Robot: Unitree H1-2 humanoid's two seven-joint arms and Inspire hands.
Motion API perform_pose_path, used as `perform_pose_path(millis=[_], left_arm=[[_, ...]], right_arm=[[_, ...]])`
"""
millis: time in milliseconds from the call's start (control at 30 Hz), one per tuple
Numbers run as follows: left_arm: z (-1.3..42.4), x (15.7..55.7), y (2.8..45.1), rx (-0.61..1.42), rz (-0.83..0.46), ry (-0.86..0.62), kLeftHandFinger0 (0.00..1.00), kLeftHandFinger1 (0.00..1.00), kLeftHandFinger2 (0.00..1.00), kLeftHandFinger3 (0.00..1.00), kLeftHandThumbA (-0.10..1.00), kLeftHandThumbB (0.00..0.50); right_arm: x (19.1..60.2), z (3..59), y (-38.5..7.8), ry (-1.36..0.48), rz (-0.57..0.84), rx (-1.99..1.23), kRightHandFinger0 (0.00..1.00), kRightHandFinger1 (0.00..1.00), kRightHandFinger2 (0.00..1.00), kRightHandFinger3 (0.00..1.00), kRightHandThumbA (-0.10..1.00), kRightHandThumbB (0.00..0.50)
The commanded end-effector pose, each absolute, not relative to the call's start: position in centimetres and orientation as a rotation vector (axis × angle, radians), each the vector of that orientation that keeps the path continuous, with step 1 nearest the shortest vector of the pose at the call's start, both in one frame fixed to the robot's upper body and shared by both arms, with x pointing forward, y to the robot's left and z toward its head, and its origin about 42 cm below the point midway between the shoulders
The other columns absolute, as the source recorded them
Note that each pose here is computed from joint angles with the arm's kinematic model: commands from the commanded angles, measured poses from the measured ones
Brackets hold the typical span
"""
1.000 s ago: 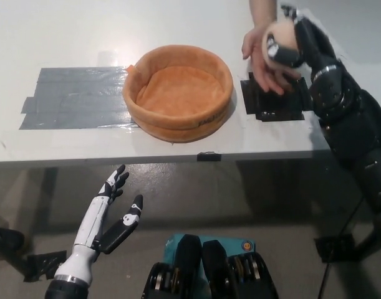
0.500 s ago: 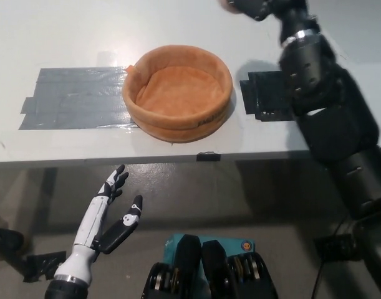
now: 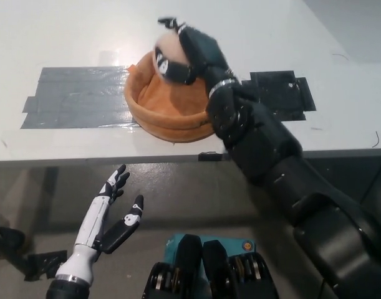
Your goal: A person hands a emotional support dumpling to the robot which it grabs with its right hand and places in the soft place kept infront of it in the centre of the desk
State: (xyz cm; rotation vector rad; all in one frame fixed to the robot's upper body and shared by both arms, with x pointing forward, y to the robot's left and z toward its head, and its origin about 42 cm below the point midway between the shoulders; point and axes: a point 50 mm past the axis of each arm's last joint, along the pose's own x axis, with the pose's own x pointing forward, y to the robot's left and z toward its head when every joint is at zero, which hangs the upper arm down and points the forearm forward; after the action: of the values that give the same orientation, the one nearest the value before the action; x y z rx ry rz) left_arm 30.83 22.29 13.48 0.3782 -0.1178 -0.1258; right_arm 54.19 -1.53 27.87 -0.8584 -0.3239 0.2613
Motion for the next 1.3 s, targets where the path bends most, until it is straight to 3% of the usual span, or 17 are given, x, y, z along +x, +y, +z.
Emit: perform_pose_path(millis=[0,33,67,133,200,300,367,533,633,800,933,1067,1133,1200,1267], left_arm=[[15.4,31.6,22.3,0.405,-0.143,-0.191,1.00,1.00,1.00,1.00,0.57,0.000],[15.4,31.6,22.3,0.406,-0.143,-0.192,1.00,1.00,1.00,1.00,0.57,0.000],[15.4,31.6,22.3,0.403,-0.146,-0.193,1.00,1.00,1.00,1.00,0.56,0.000],[15.5,31.7,22.3,0.406,-0.148,-0.193,1.00,1.00,1.00,1.00,0.56,0.000],[15.5,31.7,22.4,0.401,-0.149,-0.190,1.00,1.00,1.00,1.00,0.56,0.000],[15.4,31.7,22.4,0.408,-0.151,-0.189,1.00,1.00,1.00,1.00,0.55,0.000],[15.3,31.7,22.4,0.406,-0.151,-0.183,1.00,1.00,1.00,1.00,0.57,0.000],[15.3,31.6,22.3,0.394,-0.147,-0.187,1.00,1.00,1.00,1.00,0.52,0.000],[15.4,31.7,22.2,0.386,-0.145,-0.178,1.00,1.00,1.00,1.00,0.55,0.000],[15.6,32.0,22.1,0.357,-0.151,-0.192,1.00,1.00,1.00,1.00,0.51,0.000],[16.2,33.0,22.3,0.361,-0.152,-0.218,1.00,1.00,1.00,1.00,0.56,0.000],[16.4,33.5,22.4,0.383,-0.152,-0.232,1.00,1.00,1.00,1.00,0.53,0.000],[16.7,33.6,22.4,0.400,-0.151,-0.240,1.00,1.00,1.00,1.00,0.48,0.000],[16.7,33.7,22.4,0.411,-0.150,-0.238,1.00,1.00,1.00,1.00,0.50,0.000],[16.9,33.9,22.3,0.406,-0.147,-0.235,1.00,1.00,1.00,1.00,0.55,0.000]], right_arm=[[55.0,30.7,-0.7,-0.381,0.278,-0.895,0.70,1.00,1.00,1.00,0.18,0.226],[55.1,30.7,-0.7,-0.374,0.281,-0.897,0.79,1.00,1.00,1.00,0.18,0.228],[55.2,30.0,-1.2,-0.332,0.329,-0.931,1.00,1.00,1.00,1.00,0.44,0.293],[55.4,29.7,-1.8,-0.317,0.351,-0.965,1.00,1.00,1.00,1.00,0.59,0.354],[55.5,29.8,-2.2,-0.317,0.351,-0.964,1.00,1.00,1.00,1.00,0.64,0.353],[55.7,30.3,-2.8,-0.337,0.347,-0.958,1.00,1.00,1.00,1.00,0.84,0.357],[55.6,30.9,-2.9,-0.365,0.327,-0.952,1.00,1.00,1.00,1.00,0.99,0.405],[54.9,33.2,-3.0,-0.476,0.272,-0.870,1.00,1.00,1.00,1.00,1.00,0.393],[53.6,36.0,-3.3,-0.598,0.211,-0.824,1.00,1.00,1.00,1.00,1.00,0.395],[51.0,40.1,-4.5,-0.760,0.145,-0.706,1.00,1.00,1.00,1.00,0.99,0.356],[46.1,43.5,-6.7,-0.915,0.096,-0.606,1.00,1.00,1.00,1.00,0.97,0.335],[42.3,43.1,-8.3,-1.003,0.080,-0.620,1.00,1.00,1.00,1.00,0.97,0.301],[40.2,41.4,-9.8,-1.027,0.088,-0.625,1.00,1.00,1.00,1.00,0.90,0.274],[39.3,40.5,-10.5,-1.029,0.090,-0.627,1.00,1.00,1.00,1.00,0.90,0.272],[37.9,38.8,-11.9,-1.021,0.094,-0.635,1.00,1.00,1.00,1.00,0.91,0.238]])
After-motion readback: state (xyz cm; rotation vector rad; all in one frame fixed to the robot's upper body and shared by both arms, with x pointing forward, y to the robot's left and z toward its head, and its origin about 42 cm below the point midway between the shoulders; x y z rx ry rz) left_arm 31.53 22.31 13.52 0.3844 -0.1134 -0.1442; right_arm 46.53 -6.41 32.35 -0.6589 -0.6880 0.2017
